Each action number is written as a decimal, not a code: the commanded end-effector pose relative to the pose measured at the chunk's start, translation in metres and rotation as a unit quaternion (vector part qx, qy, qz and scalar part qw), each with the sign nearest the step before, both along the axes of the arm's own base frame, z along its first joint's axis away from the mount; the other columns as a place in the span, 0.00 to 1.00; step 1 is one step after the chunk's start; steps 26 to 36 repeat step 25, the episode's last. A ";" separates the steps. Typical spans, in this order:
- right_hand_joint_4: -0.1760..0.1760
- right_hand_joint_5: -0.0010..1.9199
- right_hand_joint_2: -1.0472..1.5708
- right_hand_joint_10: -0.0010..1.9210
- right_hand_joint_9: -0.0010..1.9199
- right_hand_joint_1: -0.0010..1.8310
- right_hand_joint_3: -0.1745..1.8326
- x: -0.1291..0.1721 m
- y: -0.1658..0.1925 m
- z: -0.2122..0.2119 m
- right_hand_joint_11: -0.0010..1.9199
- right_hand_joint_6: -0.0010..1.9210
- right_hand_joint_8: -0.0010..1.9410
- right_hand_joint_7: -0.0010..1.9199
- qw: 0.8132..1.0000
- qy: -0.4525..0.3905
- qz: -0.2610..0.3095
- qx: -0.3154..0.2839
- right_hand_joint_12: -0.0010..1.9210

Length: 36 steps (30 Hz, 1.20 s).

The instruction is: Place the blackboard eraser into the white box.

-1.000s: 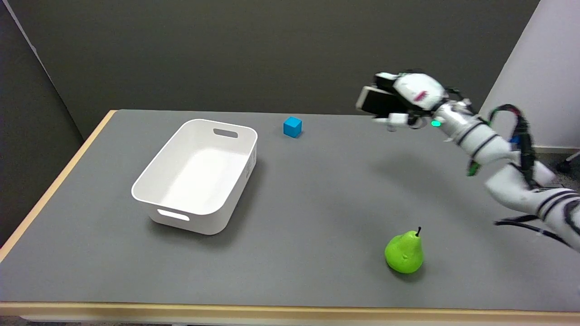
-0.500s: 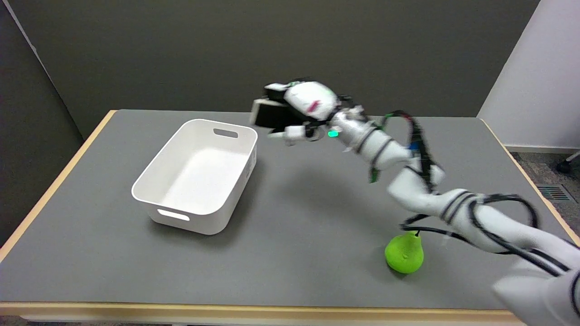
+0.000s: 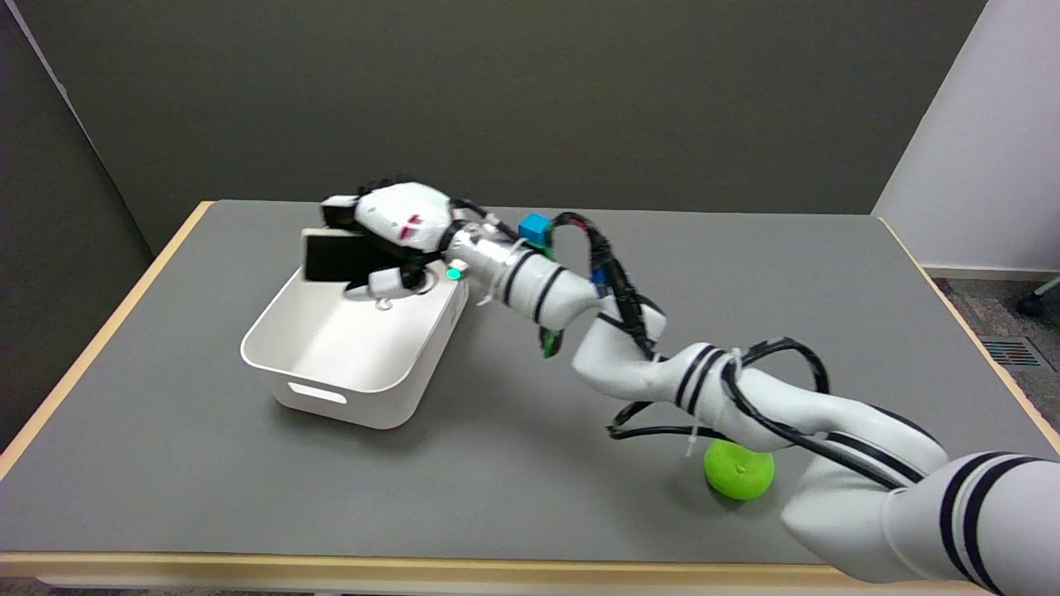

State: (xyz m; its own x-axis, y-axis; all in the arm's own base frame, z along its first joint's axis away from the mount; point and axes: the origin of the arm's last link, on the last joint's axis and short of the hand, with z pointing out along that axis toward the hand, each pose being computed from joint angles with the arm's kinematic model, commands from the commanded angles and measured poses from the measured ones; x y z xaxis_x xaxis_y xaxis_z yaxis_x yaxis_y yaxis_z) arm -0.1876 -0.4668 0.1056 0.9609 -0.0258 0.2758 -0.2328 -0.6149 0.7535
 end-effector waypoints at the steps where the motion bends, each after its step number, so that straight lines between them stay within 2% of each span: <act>1: 0.11 0.24 0.84 0.65 0.35 0.62 0.24 0.007 0.014 -0.071 0.26 0.76 0.70 0.42 0.998 -0.021 -0.029 0.046 0.93; 2: 0.60 0.20 0.74 0.62 0.32 0.50 0.48 0.007 0.013 -0.068 0.24 0.54 0.54 0.38 0.998 -0.030 -0.034 0.042 0.88; 3: 0.70 0.15 0.68 0.53 0.25 0.40 0.54 0.007 0.011 -0.061 0.18 0.37 0.38 0.30 0.998 -0.046 -0.041 0.034 0.80; 4: 0.68 0.10 0.65 0.44 0.18 0.33 0.55 0.007 0.009 -0.054 0.13 0.24 0.26 0.22 0.997 -0.057 -0.044 0.028 0.74; 5: 0.68 0.08 0.64 0.40 0.14 0.30 0.54 0.007 0.008 -0.050 0.10 0.20 0.20 0.17 0.997 -0.062 -0.045 0.024 0.70; 8: 0.67 0.03 0.61 0.30 0.03 0.22 0.53 0.007 0.006 -0.029 0.01 0.15 0.11 0.04 0.995 -0.082 -0.049 0.004 0.60; 10: 0.65 0.02 0.60 0.27 0.01 0.20 0.54 0.006 0.004 -0.011 0.00 0.14 0.09 0.01 0.994 -0.095 -0.049 -0.016 0.58; 15: 0.61 0.01 0.60 0.18 0.00 0.19 0.55 0.008 0.005 0.039 0.00 0.09 0.05 0.00 0.987 -0.138 -0.040 -0.067 0.50; 19: 0.60 0.00 0.59 0.18 0.00 0.20 0.52 0.011 0.015 0.095 0.00 0.10 0.04 0.00 0.972 -0.205 -0.027 -0.113 0.52; 22: 0.58 0.00 0.60 0.18 0.00 0.21 0.53 0.007 0.027 0.155 0.00 0.11 0.06 0.00 0.949 -0.271 -0.017 -0.160 0.49; 23: 0.58 0.00 0.60 0.18 0.00 0.21 0.54 0.006 0.034 0.180 0.00 0.10 0.07 0.00 0.936 -0.305 -0.009 -0.176 0.48; 24: 0.56 0.02 0.60 0.16 0.01 0.25 0.55 0.003 0.044 0.209 0.00 0.07 0.04 0.02 0.918 -0.347 0.002 -0.191 0.46; 25: 0.55 0.04 0.60 0.14 0.02 0.29 0.56 0.003 0.049 0.223 0.01 0.04 0.01 0.04 0.909 -0.366 0.009 -0.199 0.44; 36: 0.55 0.04 0.60 0.14 0.02 0.29 0.56 0.003 0.049 0.223 0.01 0.04 0.01 0.04 0.909 -0.366 0.009 -0.199 0.44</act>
